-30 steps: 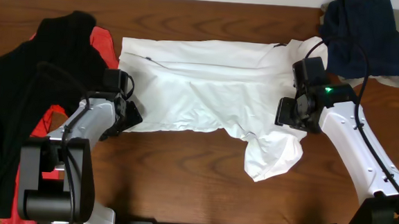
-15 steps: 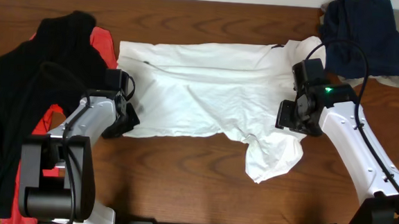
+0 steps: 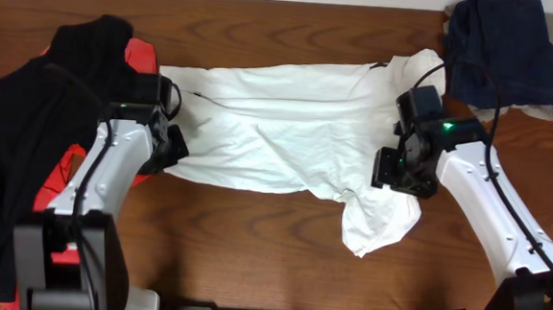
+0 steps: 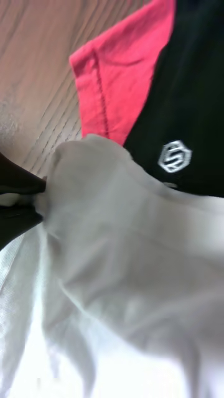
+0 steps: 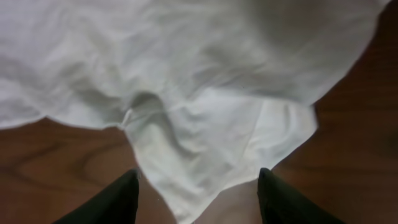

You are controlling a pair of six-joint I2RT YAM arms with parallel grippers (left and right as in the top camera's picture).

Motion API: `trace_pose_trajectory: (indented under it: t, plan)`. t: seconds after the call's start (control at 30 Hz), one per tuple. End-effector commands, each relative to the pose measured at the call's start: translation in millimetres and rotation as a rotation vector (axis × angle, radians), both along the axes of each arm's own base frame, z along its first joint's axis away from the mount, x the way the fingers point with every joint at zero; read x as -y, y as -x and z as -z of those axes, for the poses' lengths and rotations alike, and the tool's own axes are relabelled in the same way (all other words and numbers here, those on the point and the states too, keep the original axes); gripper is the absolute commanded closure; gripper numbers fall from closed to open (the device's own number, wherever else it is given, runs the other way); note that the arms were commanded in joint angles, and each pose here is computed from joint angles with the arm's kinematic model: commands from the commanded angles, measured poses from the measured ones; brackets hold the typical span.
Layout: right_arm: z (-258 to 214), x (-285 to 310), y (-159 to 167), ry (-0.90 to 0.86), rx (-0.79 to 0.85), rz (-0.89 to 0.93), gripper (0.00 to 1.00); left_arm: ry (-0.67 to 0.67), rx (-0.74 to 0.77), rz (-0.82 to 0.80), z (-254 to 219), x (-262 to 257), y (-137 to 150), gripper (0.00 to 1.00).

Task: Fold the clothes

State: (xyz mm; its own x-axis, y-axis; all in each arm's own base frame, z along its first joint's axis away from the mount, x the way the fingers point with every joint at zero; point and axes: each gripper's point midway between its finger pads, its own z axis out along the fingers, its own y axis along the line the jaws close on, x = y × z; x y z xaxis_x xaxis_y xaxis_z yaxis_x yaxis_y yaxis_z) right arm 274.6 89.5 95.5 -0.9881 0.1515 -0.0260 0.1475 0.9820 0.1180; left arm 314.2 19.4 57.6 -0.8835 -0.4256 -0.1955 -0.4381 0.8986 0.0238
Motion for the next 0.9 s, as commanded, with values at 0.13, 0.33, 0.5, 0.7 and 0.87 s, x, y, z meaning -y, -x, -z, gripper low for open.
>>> trace_pose_trajectory:
  t: [0.13, 0.33, 0.5, 0.7, 0.87]
  plan:
    - [4, -21, 34, -0.018, -0.088, -0.049, 0.41, -0.011, 0.026, 0.016, -12, -2, -4, 0.94]
    - [36, -18, 78, 0.069, -0.212, -0.024, 0.41, -0.011, 0.026, 0.016, -12, -2, -4, 0.94]
    - [56, 4, 98, 0.179, -0.252, 0.055, 0.41, -0.012, 0.028, 0.017, -12, -2, -4, 0.94]
    - [82, 0, 87, 0.142, -0.168, 0.079, 0.45, -0.012, 0.030, 0.016, -12, -2, -5, 0.94]
    - [104, -1, 94, 0.110, -0.156, 0.112, 0.46, -0.012, 0.029, 0.016, -12, -2, -4, 0.94]
